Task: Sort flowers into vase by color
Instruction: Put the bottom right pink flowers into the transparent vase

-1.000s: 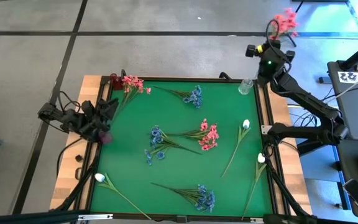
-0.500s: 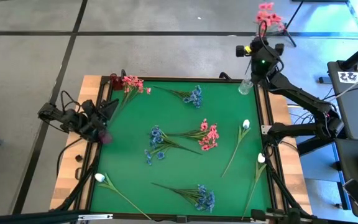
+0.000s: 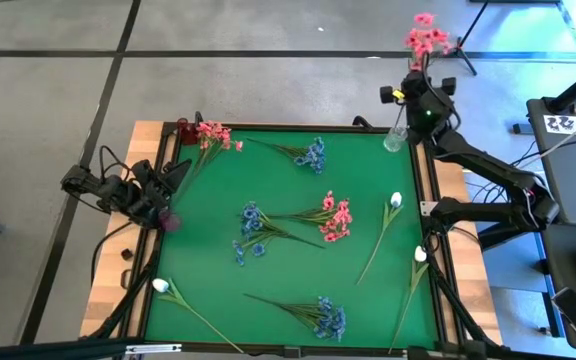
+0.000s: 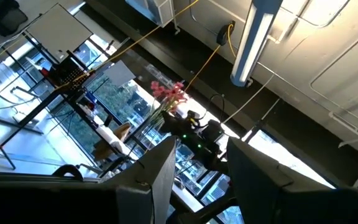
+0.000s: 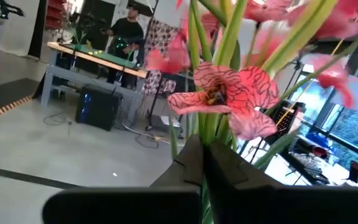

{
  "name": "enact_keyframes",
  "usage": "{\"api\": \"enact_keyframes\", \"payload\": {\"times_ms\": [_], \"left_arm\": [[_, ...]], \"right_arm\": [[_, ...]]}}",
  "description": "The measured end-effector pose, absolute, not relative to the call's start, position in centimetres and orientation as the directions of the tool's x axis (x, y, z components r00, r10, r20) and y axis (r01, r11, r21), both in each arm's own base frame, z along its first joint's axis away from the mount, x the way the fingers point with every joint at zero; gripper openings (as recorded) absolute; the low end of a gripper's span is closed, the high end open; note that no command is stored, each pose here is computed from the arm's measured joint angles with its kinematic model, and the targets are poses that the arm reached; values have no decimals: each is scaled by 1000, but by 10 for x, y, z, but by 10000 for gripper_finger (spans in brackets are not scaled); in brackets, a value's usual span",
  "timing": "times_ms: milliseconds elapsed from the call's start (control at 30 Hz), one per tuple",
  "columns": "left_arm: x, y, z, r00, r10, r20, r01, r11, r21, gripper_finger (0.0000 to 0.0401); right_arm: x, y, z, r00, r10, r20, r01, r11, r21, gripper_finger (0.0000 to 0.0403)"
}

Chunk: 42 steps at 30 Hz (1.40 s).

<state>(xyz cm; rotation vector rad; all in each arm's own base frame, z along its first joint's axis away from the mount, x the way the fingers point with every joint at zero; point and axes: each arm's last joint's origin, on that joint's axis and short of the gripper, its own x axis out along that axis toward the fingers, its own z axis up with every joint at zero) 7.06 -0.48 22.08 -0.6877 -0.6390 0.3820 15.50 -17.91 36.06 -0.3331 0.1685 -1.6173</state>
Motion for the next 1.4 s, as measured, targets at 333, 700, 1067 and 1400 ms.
{"api": "enact_keyframes", "payload": {"times_ms": [333, 700, 1067, 1400], "left_arm": [[71, -5, 221, 746, 521, 414, -117, 715, -689, 141], [71, -5, 221, 746, 522, 414, -117, 715, -689, 141], [71, -5, 221, 745, 525, 412, -122, 714, -689, 141], [71, -5, 221, 745, 524, 412, -112, 708, -697, 141]], "right_arm": [[153, -176, 363, -23, -993, 116, 953, -57, -299, 2], [153, -177, 344, -41, -996, 79, 952, -63, -300, 2], [153, -160, 352, -35, -995, 90, 948, -62, -312, 2], [153, -160, 352, -28, -995, 92, 944, -56, -326, 2]]}}
